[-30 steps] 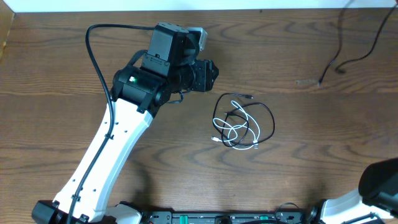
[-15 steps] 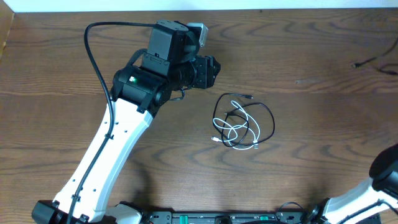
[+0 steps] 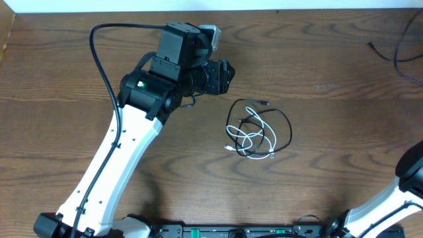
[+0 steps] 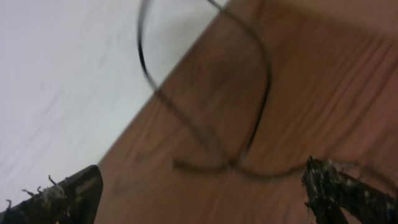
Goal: Untangle cables
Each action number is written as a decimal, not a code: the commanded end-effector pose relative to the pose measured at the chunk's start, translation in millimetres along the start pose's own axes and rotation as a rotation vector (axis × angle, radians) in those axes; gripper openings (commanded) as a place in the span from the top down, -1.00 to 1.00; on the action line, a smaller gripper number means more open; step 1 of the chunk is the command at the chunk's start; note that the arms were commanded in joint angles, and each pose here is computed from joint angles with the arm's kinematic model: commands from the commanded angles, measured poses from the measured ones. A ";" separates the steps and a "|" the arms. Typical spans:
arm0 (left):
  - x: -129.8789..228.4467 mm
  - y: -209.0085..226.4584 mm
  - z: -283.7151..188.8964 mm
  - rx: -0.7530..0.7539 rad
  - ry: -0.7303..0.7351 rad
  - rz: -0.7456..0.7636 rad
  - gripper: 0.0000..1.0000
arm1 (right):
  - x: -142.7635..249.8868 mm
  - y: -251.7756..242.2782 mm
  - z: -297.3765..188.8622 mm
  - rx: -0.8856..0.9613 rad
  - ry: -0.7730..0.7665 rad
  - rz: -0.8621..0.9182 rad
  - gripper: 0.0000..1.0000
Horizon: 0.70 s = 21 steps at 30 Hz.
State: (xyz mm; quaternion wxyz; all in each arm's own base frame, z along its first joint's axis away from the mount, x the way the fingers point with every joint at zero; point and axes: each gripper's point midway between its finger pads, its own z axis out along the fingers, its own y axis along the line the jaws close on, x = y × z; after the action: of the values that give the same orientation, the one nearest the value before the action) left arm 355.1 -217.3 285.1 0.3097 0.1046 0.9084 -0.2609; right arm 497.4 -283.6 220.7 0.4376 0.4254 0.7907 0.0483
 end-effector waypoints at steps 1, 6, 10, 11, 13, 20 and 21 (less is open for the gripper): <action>5.3 0.4 3.8 -0.010 0.015 0.019 -0.16 | 8.1 45.3 -44.5 -0.177 0.086 0.018 -0.99; 29.1 -7.6 28.0 -0.001 0.100 0.041 -0.16 | 55.6 79.3 -70.3 -0.286 0.282 0.019 -0.99; 52.4 -17.7 52.7 0.015 0.192 0.093 -0.16 | 90.6 99.5 -76.3 -0.322 0.383 -0.056 -0.98; 59.8 -19.4 59.8 0.015 0.221 0.105 -0.16 | 98.9 104.9 -77.8 -0.331 0.399 -0.095 -0.98; 72.7 -20.9 73.0 0.012 0.271 0.112 -0.16 | 111.5 113.2 -79.6 -0.341 0.419 -0.158 -0.97; 114.8 -9.8 124.1 -0.076 0.424 -0.145 -0.17 | 128.5 114.8 -75.8 -0.241 0.417 -0.214 -0.99; 119.1 -7.5 129.2 -0.093 0.437 -0.194 -0.18 | 129.4 115.8 -76.1 -0.243 0.419 -0.215 -0.99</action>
State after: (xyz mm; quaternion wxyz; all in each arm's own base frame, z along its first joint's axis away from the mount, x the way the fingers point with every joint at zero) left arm 324.4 -289.6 150.0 0.1258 0.1444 0.9557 -0.2236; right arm 481.7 -90.8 228.6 0.3017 0.2734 0.8893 0.2083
